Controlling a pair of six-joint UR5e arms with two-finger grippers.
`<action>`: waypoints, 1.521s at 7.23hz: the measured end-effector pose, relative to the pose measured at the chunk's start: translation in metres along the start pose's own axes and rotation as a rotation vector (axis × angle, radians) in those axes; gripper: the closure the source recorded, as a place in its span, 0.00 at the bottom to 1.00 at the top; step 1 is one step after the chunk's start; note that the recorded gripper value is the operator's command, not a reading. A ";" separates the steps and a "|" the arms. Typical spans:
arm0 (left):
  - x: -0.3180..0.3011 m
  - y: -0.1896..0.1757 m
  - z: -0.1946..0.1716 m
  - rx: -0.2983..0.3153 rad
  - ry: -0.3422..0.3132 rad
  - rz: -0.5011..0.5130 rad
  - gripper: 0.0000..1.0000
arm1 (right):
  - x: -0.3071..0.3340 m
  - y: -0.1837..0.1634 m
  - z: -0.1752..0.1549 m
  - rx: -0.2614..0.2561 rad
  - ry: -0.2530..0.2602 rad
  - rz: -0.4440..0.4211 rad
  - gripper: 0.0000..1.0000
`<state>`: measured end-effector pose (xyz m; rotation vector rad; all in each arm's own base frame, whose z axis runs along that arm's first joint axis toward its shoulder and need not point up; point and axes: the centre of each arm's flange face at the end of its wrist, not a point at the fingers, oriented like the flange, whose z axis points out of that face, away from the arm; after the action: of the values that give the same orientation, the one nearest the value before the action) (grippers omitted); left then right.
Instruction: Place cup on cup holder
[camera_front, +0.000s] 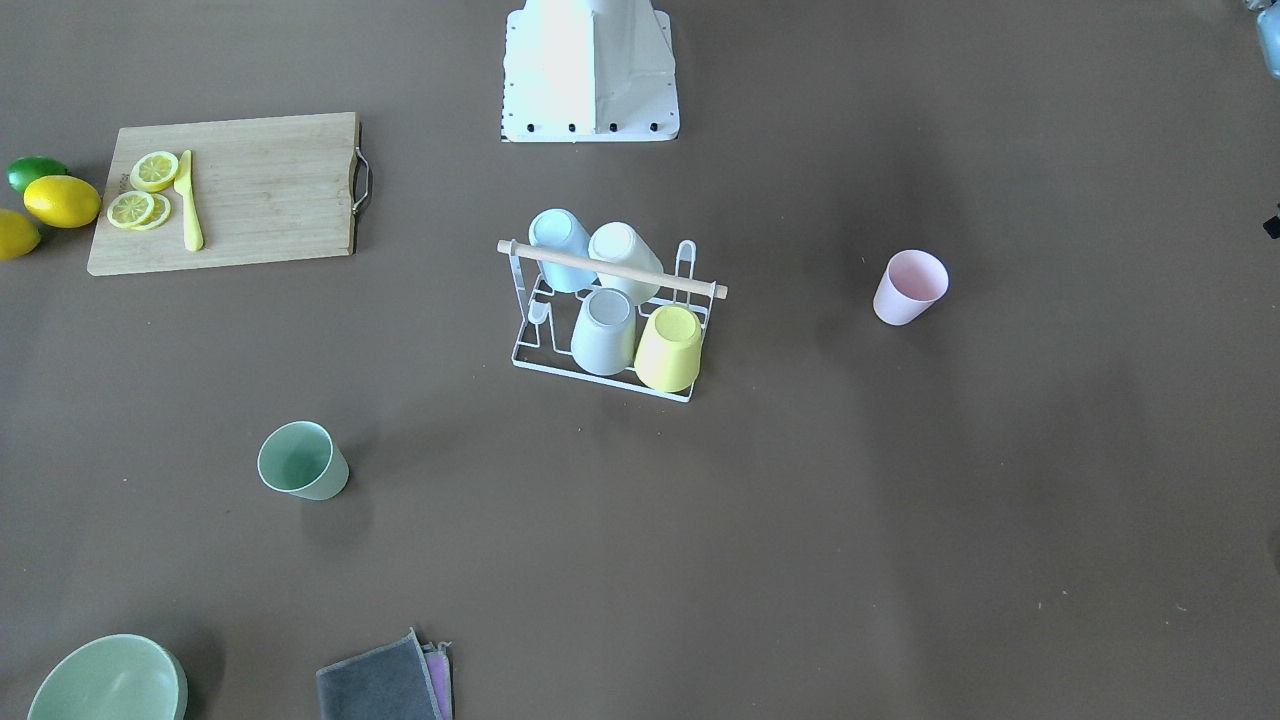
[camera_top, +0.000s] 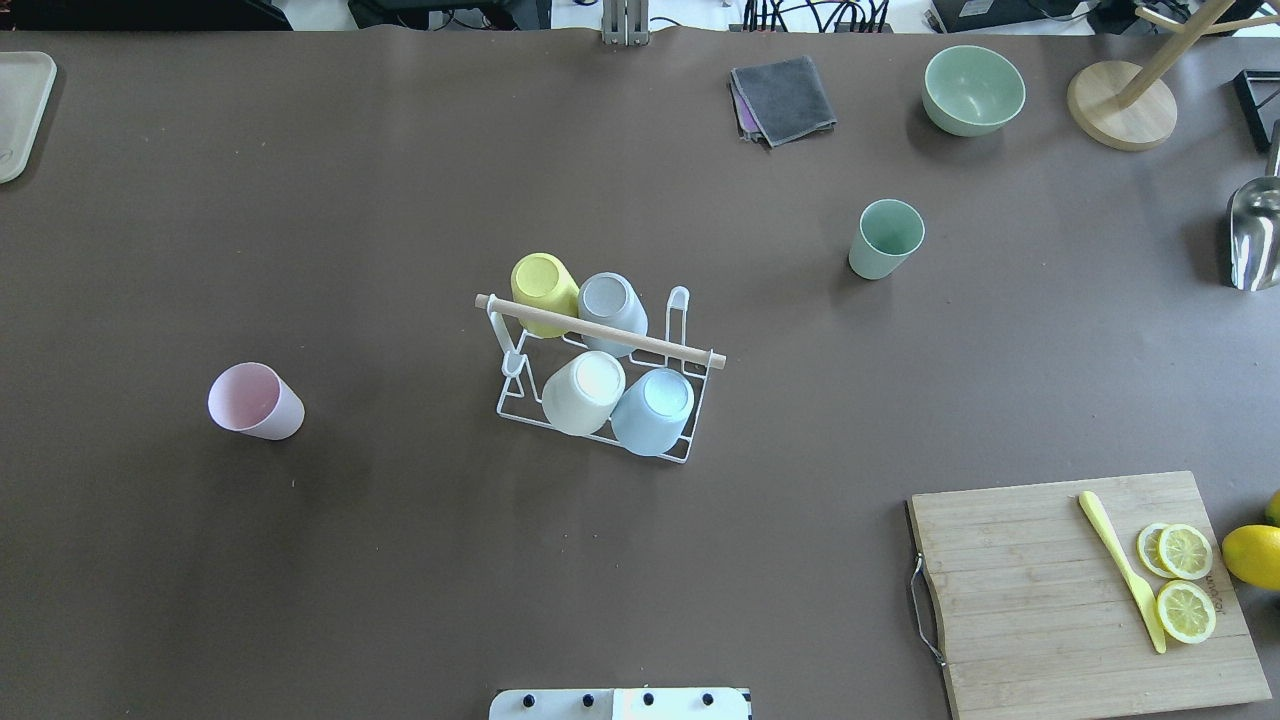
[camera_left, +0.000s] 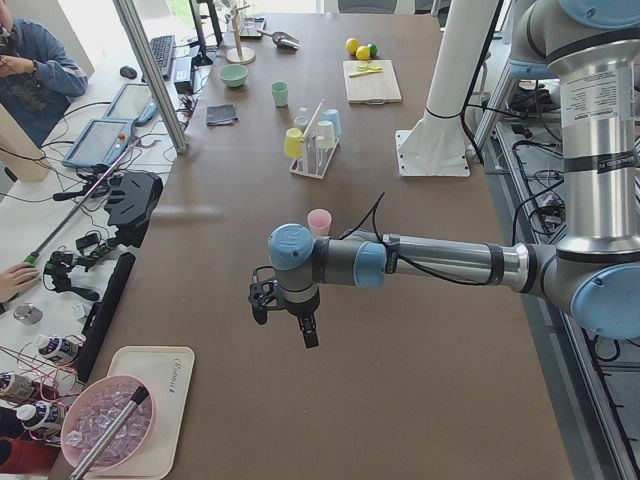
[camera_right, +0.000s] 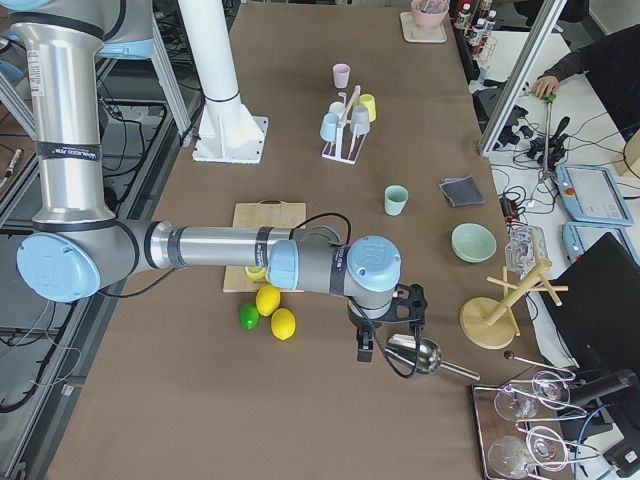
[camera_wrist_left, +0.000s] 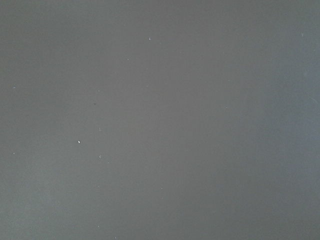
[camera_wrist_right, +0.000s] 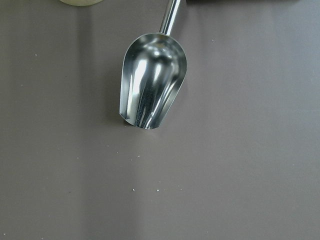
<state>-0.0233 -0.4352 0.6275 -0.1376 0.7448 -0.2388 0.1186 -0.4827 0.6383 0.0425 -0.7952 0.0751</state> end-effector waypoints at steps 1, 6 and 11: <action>0.000 0.000 0.000 0.000 0.000 -0.001 0.01 | 0.000 0.001 0.000 0.001 0.000 0.000 0.00; -0.004 0.000 0.004 -0.005 -0.007 -0.005 0.01 | 0.001 0.001 0.001 -0.001 -0.004 -0.002 0.00; -0.002 -0.003 0.003 -0.001 -0.009 0.000 0.01 | -0.044 -0.012 -0.006 0.013 -0.012 -0.066 0.00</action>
<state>-0.0233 -0.4369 0.6317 -0.1393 0.7357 -0.2382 0.0929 -0.4960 0.6030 0.0815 -0.8047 0.0177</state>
